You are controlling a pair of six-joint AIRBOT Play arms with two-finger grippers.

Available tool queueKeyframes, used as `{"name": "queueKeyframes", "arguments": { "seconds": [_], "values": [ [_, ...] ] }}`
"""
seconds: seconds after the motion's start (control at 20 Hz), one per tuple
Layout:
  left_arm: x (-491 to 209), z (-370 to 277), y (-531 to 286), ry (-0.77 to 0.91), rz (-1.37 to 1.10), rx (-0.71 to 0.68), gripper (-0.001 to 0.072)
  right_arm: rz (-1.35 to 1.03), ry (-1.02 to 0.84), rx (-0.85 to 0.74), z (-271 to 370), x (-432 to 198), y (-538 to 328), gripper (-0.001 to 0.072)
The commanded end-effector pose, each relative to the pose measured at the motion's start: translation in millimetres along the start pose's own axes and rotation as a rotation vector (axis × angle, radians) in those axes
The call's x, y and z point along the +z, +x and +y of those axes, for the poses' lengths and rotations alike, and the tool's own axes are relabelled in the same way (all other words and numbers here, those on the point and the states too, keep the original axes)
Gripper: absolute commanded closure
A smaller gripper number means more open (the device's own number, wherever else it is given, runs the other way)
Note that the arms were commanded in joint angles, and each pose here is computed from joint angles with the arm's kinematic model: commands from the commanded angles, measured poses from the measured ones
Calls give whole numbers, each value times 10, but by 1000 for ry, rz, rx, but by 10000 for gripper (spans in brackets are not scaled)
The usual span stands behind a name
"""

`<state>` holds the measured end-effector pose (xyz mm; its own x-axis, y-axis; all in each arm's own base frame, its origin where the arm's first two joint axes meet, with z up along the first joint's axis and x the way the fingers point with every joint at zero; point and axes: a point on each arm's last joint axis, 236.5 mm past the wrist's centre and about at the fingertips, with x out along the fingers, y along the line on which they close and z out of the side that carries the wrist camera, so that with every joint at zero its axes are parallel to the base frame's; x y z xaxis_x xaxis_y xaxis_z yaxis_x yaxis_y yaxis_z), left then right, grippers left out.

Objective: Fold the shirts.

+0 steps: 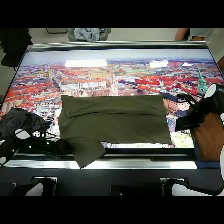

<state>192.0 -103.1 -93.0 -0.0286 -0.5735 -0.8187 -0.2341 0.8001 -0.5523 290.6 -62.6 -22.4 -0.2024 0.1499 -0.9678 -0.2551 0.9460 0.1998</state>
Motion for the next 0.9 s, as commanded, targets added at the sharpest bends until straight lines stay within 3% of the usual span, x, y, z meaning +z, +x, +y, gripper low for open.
{"name": "queueKeyframes", "arguments": {
  "seconds": [0.0, 0.05, 0.1, 0.2, 0.3, 0.65, 0.85],
  "values": [
    [63, -73, 169, 18, -64, 1, 173, 9, 0, 1, 21, -64, 36, 207],
    [76, -85, 187, 15, -71, 7, 218, 27, 3, 10, 37, -108, 102, 197],
    [82, -91, 202, 9, -76, 11, 343, 48, 5, 18, 51, -161, 184, 157],
    [71, -100, 211, 13, -72, 12, 410, 87, 11, 39, 89, -272, 385, 19],
    [67, -102, 211, 14, -70, 12, 665, 86, 29, 67, 157, -294, 548, 24],
    [69, -103, 208, 15, -72, 12, 685, -1, 83, 142, 335, -135, 863, 46],
    [71, -104, 208, 15, -72, 12, 685, -58, 130, 178, 386, 24, 994, 266]
  ]
}}
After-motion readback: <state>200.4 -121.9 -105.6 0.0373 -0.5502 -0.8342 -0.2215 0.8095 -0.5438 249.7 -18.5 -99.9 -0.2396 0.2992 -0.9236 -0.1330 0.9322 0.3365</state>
